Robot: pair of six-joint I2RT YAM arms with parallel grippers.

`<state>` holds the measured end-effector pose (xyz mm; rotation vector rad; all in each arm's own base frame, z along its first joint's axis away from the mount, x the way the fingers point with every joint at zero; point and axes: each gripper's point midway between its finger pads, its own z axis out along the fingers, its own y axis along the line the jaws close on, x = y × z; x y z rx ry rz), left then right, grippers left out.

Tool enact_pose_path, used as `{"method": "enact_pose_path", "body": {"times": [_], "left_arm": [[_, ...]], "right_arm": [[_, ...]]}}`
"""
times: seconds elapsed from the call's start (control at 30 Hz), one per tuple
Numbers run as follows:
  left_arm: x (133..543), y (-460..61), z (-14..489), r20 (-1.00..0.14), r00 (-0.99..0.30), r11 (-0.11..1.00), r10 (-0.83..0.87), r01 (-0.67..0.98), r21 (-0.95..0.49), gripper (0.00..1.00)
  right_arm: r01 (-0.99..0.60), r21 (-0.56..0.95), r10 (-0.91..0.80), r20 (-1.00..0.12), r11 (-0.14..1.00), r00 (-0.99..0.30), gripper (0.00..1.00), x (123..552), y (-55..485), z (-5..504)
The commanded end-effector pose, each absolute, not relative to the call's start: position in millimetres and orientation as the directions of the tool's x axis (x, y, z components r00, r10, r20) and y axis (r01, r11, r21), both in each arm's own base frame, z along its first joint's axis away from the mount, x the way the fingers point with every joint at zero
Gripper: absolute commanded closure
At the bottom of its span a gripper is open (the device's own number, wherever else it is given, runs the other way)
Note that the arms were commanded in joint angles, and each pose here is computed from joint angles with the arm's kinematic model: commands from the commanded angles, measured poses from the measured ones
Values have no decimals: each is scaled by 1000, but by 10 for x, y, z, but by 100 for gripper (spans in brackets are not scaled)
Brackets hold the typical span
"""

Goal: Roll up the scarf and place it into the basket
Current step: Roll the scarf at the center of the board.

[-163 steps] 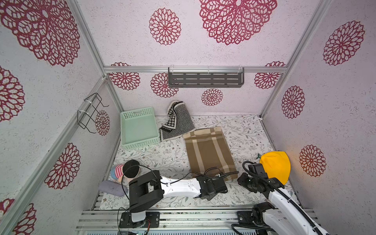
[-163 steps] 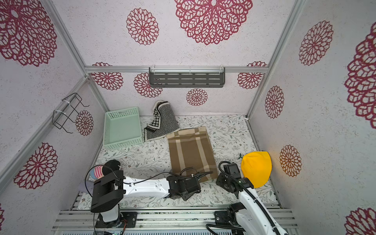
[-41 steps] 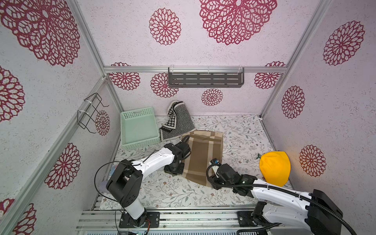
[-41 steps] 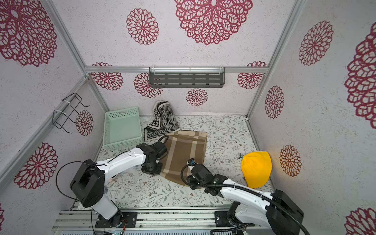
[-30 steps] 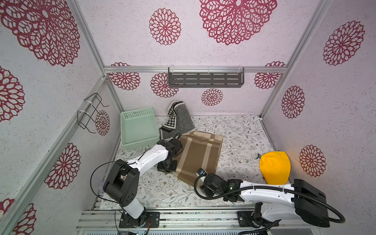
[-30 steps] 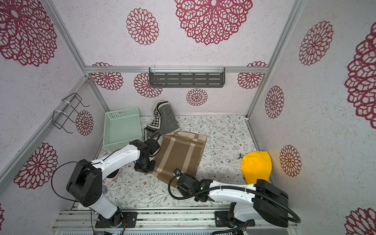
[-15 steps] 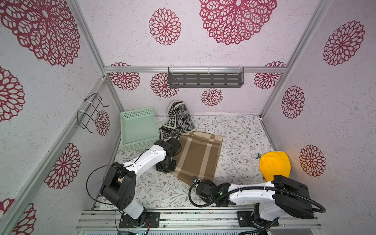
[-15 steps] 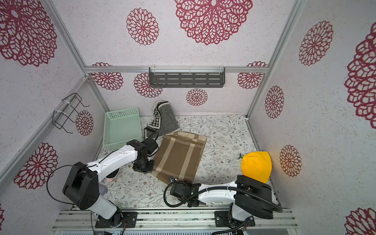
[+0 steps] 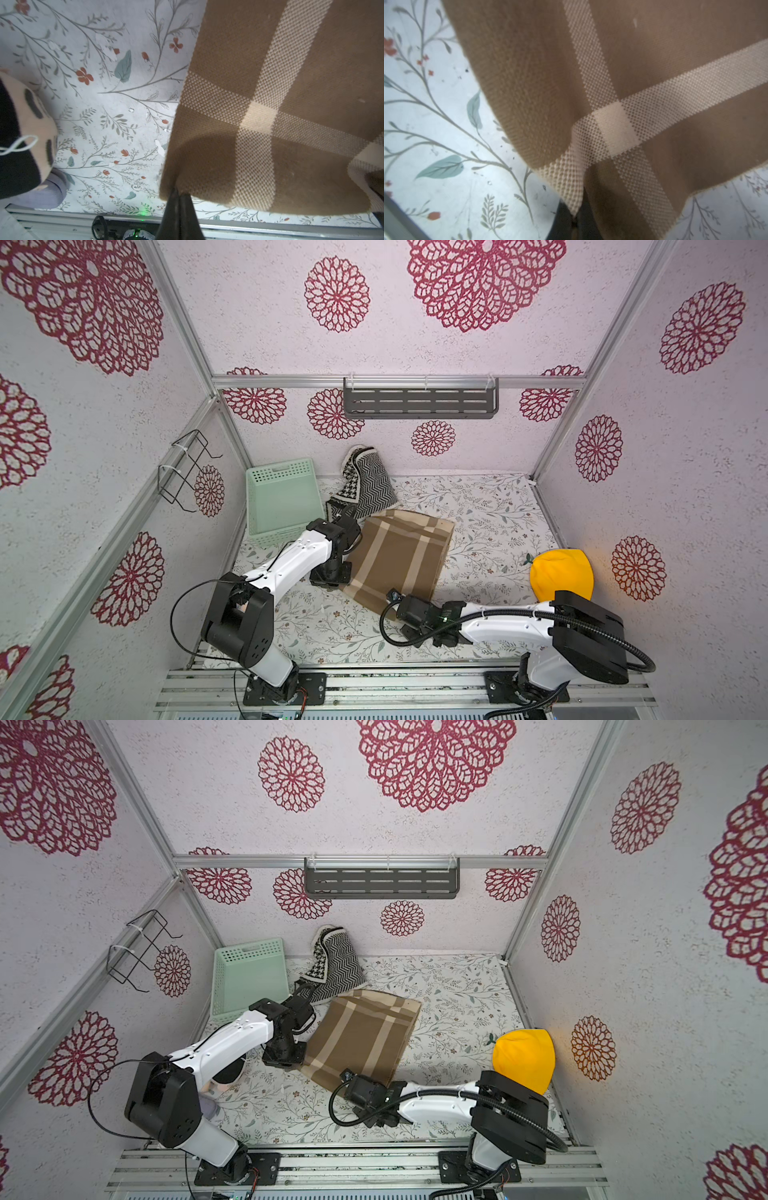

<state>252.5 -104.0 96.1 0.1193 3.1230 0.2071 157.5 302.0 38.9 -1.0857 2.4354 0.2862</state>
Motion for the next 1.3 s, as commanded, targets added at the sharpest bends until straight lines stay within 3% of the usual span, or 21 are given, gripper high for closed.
{"method": "enact_pose_path", "body": {"times": [0.0,0.3,0.53,0.6,0.63,0.87,1.1,1.27], "left_arm": [[2700,-950,1008,-11,-994,974,104,100,201,100],[3193,-1082,797,8,-991,968,134,133,212,100],[3356,-1105,318,86,-989,970,122,137,201,100],[3419,-1102,228,97,-989,970,116,134,205,100],[3440,-1107,192,103,-988,969,117,136,205,100],[3518,-1145,43,128,-985,972,112,136,194,100],[3452,-1137,19,143,-984,973,110,136,188,100],[3477,-1167,53,124,-986,976,112,133,172,100]], "right_arm": [[-718,186,-602,-428,671,-674,100,1559,3023,541],[-653,310,-555,-352,691,-754,99,1824,3015,597],[-599,311,-502,-339,738,-795,82,2073,2905,542],[-579,302,-481,-340,758,-808,66,2159,2838,531],[-570,299,-473,-338,765,-814,64,2192,2809,520],[-544,154,-464,-365,825,-807,57,2437,2555,560],[-609,27,-473,-603,793,-643,43,2442,2663,1207],[-689,-224,-647,-619,689,-446,42,2149,2950,1229]]}}
